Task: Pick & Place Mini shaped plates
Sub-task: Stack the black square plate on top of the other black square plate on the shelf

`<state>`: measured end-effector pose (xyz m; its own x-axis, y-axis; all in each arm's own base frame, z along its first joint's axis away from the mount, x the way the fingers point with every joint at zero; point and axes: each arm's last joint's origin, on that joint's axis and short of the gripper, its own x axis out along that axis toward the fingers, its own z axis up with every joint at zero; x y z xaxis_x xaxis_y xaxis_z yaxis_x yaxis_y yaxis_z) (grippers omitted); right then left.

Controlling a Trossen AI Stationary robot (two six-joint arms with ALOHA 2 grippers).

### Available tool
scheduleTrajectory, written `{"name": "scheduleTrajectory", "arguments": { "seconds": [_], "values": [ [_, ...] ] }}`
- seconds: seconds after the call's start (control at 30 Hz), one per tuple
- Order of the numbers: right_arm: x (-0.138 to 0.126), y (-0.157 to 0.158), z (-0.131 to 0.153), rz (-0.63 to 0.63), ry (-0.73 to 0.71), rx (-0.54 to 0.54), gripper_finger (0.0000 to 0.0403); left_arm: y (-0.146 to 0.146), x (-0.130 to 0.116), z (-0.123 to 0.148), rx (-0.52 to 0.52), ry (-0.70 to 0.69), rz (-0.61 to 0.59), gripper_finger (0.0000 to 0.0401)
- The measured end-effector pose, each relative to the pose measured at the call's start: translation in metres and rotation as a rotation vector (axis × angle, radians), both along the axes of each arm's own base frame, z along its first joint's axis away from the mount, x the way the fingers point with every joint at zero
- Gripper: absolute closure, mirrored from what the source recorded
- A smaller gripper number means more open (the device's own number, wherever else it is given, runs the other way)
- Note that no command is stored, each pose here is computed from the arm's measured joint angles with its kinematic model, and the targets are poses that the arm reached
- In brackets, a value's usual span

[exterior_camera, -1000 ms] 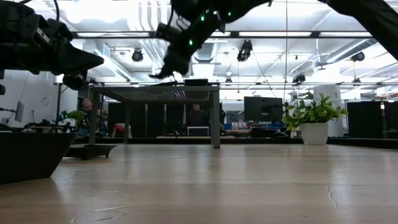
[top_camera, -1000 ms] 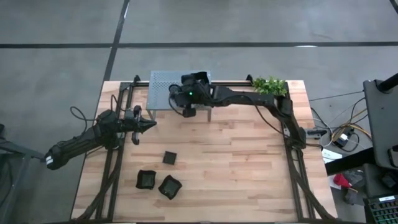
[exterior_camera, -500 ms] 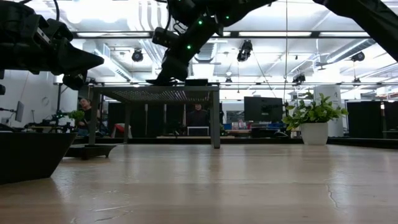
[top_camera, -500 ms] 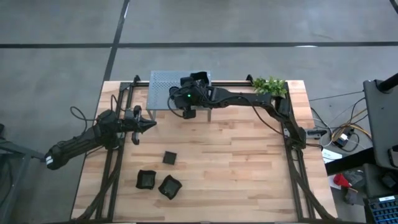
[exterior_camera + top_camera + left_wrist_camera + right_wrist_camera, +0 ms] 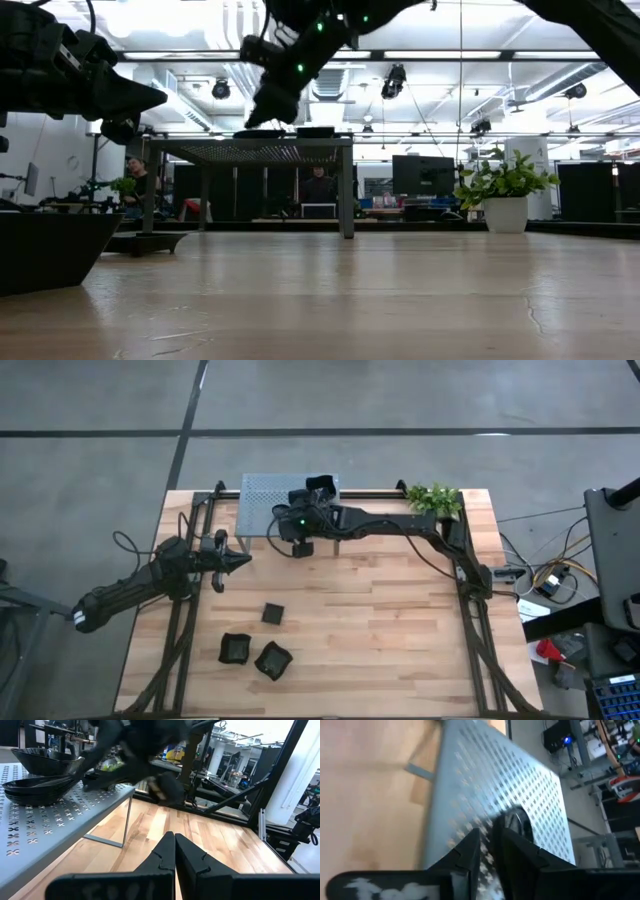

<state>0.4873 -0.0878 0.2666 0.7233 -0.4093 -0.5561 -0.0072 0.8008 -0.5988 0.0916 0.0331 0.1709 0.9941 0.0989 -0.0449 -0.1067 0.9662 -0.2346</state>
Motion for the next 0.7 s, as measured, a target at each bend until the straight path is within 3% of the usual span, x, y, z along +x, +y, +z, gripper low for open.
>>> {"name": "scheduleTrajectory", "arguments": {
  "seconds": [0.27,0.43,0.7],
  "values": [
    [0.002,0.05,0.003,0.098,0.028,0.009,0.0319,0.0,0.0,0.0,0.0,0.0,0.0,0.0398],
    [-0.001,0.079,0.002,0.112,0.05,0.072,0.0332,0.0,0.0,0.0,0.0,0.0,0.0,0.0398],
    [-0.005,0.112,-0.003,0.156,0.091,0.101,0.0335,0.0,0.0,0.0,0.0,0.0,0.0,0.0398]
  ]
}}
